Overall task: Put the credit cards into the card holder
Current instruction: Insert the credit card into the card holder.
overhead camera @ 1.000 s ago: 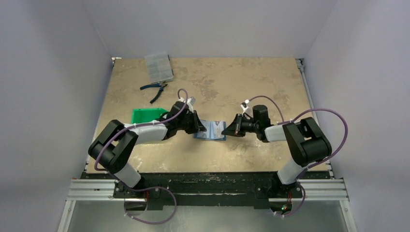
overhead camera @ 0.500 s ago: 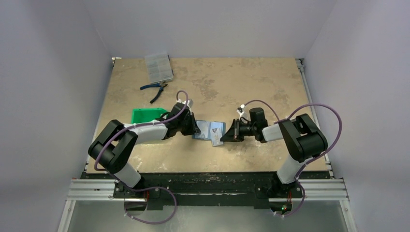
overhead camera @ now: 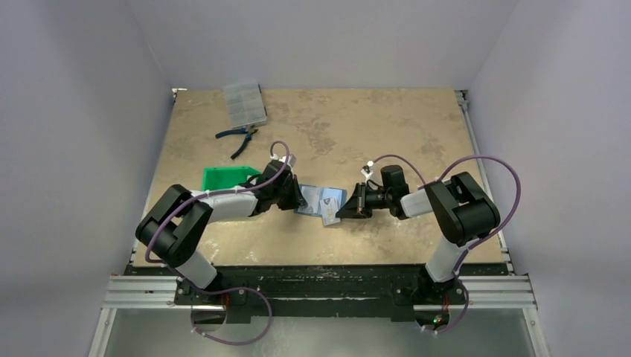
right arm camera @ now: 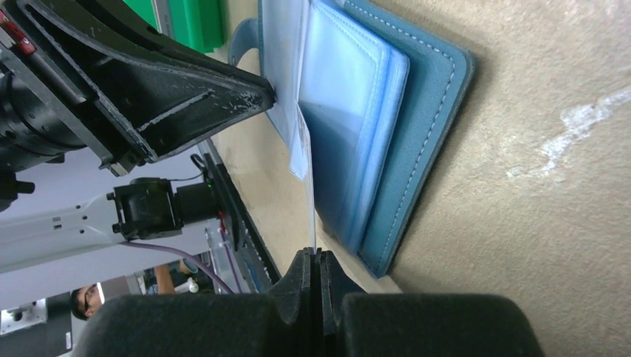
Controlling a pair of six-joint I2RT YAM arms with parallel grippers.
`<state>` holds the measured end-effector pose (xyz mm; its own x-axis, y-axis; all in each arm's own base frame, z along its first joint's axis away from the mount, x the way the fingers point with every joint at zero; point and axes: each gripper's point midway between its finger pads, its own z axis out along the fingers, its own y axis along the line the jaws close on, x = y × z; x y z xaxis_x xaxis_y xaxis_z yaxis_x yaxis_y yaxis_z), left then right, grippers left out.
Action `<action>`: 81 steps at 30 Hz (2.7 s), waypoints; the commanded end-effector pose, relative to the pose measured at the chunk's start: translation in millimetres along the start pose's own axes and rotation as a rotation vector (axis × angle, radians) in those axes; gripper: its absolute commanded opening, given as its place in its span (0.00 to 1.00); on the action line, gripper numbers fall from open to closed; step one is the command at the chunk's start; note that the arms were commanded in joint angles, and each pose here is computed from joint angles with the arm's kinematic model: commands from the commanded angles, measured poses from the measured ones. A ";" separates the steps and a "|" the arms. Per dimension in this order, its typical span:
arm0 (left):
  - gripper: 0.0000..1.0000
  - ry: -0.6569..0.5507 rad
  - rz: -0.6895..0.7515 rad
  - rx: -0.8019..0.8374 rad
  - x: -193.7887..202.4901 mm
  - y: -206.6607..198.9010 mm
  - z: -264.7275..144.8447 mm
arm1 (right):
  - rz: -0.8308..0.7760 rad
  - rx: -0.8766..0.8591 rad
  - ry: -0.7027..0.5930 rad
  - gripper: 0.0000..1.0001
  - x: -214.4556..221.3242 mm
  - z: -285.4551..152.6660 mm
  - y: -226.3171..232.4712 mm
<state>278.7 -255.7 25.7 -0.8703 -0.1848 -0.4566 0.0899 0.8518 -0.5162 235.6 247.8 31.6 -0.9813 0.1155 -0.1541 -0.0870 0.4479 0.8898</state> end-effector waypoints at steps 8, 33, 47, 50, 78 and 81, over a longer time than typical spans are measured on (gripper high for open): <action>0.00 -0.014 0.022 -0.011 4.8 9.0 -1.6 | 0.069 0.115 0.013 0.00 -15.1 15.4 -0.7; 0.00 -0.036 0.049 0.024 -0.1 2.4 -5.7 | 0.022 0.229 -0.025 0.00 -26.0 -7.9 38.1; 0.00 -0.035 0.056 0.041 0.8 0.1 -5.0 | 0.057 0.230 0.031 0.00 -23.7 10.7 31.5; 0.00 -0.035 0.056 0.040 1.1 0.5 -5.3 | 0.060 0.236 0.034 0.00 -23.4 12.2 28.3; 0.00 -0.024 0.052 0.056 6.9 0.6 -6.6 | -0.060 0.261 -0.096 0.00 -65.9 28.1 18.1; 0.00 -0.023 0.045 0.067 7.9 -1.4 -6.9 | -0.046 0.245 -0.095 0.00 -63.6 30.6 17.4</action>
<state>273.4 -256.6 25.9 -0.8558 -0.1707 -0.4884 0.1424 0.8298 -0.5397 287.6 272.9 40.7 -0.9749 0.1424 -0.1714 -0.0375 0.6534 0.7561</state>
